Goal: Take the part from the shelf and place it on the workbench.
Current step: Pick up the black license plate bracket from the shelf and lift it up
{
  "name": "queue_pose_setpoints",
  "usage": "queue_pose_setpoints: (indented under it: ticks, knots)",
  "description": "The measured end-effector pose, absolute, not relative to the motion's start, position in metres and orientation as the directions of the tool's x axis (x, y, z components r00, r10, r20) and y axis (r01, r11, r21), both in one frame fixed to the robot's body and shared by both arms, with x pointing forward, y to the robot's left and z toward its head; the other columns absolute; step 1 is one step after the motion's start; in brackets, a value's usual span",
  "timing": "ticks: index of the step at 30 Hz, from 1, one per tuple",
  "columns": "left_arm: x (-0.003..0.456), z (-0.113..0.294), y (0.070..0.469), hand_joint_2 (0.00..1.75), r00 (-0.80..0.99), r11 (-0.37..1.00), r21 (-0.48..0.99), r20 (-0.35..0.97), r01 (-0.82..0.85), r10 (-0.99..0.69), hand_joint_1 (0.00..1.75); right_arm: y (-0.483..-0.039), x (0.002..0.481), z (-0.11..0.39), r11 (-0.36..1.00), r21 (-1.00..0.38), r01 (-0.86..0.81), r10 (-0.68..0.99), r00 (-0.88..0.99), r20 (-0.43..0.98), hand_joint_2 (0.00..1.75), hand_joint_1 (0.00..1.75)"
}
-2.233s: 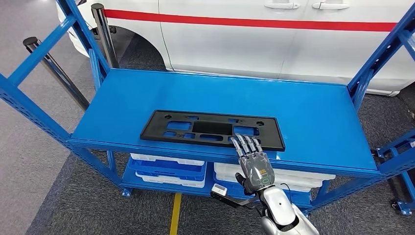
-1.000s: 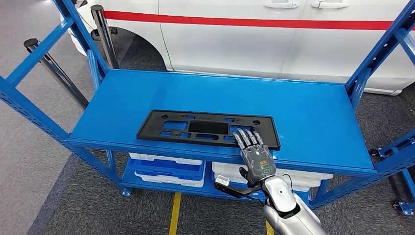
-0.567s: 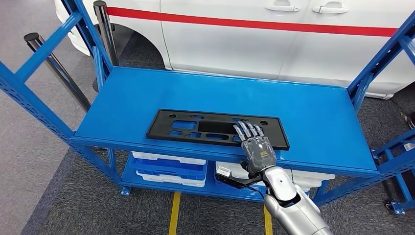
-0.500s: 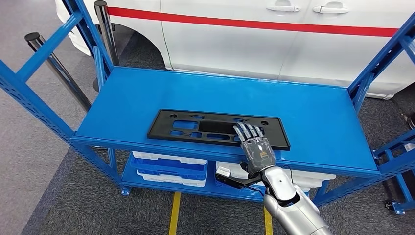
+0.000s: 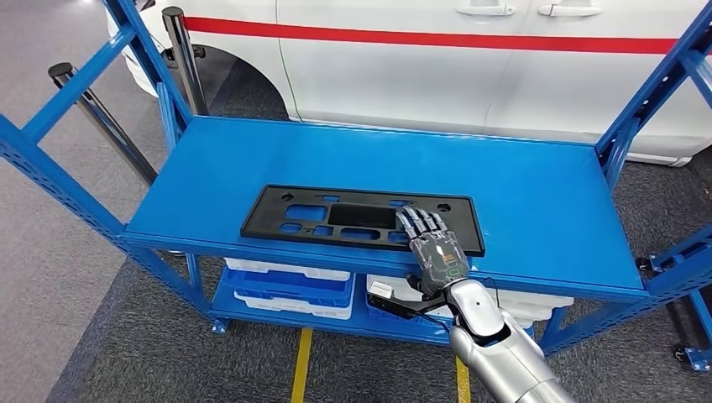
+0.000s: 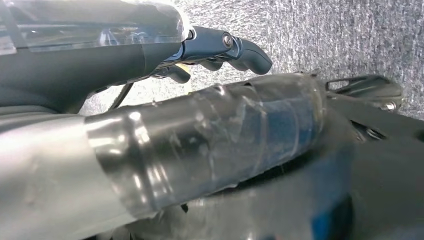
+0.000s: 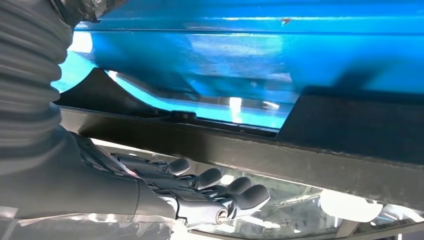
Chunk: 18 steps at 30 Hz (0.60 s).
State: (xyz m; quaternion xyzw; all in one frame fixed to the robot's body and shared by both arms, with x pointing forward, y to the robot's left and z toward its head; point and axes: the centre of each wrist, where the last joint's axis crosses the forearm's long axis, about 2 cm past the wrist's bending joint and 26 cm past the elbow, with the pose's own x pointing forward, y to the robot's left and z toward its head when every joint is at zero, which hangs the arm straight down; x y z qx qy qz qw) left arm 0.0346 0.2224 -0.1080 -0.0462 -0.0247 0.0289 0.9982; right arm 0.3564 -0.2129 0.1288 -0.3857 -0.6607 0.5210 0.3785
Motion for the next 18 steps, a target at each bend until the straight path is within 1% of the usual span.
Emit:
queue_pose_setpoints:
  ticks: [18]
  knots:
    - [0.034, -0.108, 0.222, 0.00, 0.997, 0.992, -0.109, 0.041, -0.059, 0.063, 0.00, -0.212, 0.369, 0.142, 0.146, -0.980, 0.132, 0.905, -0.418, 0.078, 1.75, 0.00]
